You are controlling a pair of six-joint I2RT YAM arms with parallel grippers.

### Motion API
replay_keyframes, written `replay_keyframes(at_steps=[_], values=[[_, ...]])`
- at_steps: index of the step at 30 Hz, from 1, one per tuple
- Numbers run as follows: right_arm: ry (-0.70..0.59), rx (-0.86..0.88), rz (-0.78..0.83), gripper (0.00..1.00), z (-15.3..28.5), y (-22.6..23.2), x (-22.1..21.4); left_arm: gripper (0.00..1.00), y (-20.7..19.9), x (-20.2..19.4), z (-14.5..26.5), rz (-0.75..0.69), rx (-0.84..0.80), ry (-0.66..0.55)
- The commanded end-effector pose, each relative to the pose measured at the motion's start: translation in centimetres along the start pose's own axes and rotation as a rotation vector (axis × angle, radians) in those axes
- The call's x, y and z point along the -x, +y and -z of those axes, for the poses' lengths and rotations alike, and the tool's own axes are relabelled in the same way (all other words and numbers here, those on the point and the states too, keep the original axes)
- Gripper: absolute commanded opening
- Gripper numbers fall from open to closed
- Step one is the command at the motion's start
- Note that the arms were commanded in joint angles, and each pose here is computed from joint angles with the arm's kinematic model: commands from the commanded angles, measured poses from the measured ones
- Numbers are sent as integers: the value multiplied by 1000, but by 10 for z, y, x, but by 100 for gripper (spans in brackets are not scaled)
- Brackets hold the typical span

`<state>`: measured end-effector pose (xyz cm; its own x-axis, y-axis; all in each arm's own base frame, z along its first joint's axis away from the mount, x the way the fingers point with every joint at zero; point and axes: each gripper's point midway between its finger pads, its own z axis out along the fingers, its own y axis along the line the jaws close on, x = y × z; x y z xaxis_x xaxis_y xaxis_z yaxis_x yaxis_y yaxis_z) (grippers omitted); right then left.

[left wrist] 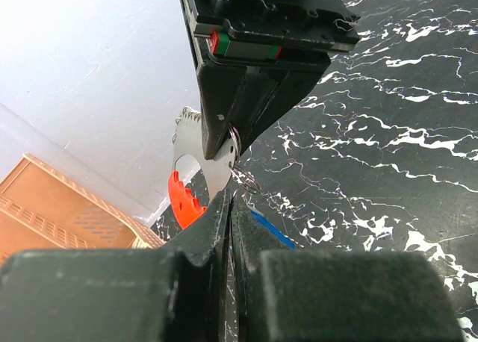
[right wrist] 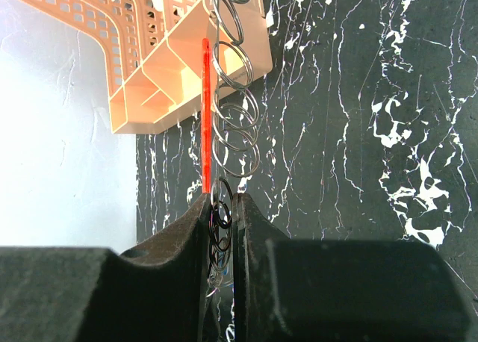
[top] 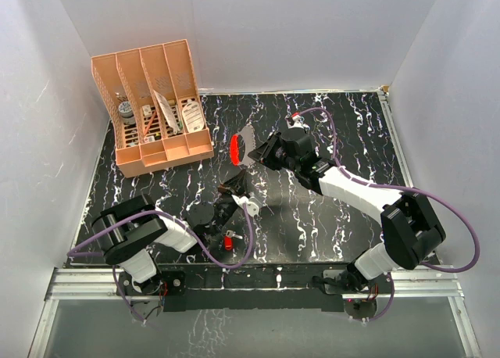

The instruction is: Put the keys on the keyring

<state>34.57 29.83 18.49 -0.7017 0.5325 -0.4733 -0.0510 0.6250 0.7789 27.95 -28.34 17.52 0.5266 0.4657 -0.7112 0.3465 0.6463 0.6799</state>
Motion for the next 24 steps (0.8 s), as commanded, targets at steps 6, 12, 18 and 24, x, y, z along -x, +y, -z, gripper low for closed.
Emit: replay_keyframes(at_steps=[6, 12, 18, 24], values=[[-77, 90, -12, 0, 4, 36, 28, 0, 27, 33, -3, 38, 114, -127], [-81, 95, -12, 0, 5, 38, 29, 0, 25, 29, -2, 30, 110, -116], [-78, 102, -15, 0, 7, 40, 29, 0, 27, 28, -1, 34, 119, -109], [-84, 113, -26, 0, 12, 44, 31, 0, 30, 27, 1, 39, 133, -100]])
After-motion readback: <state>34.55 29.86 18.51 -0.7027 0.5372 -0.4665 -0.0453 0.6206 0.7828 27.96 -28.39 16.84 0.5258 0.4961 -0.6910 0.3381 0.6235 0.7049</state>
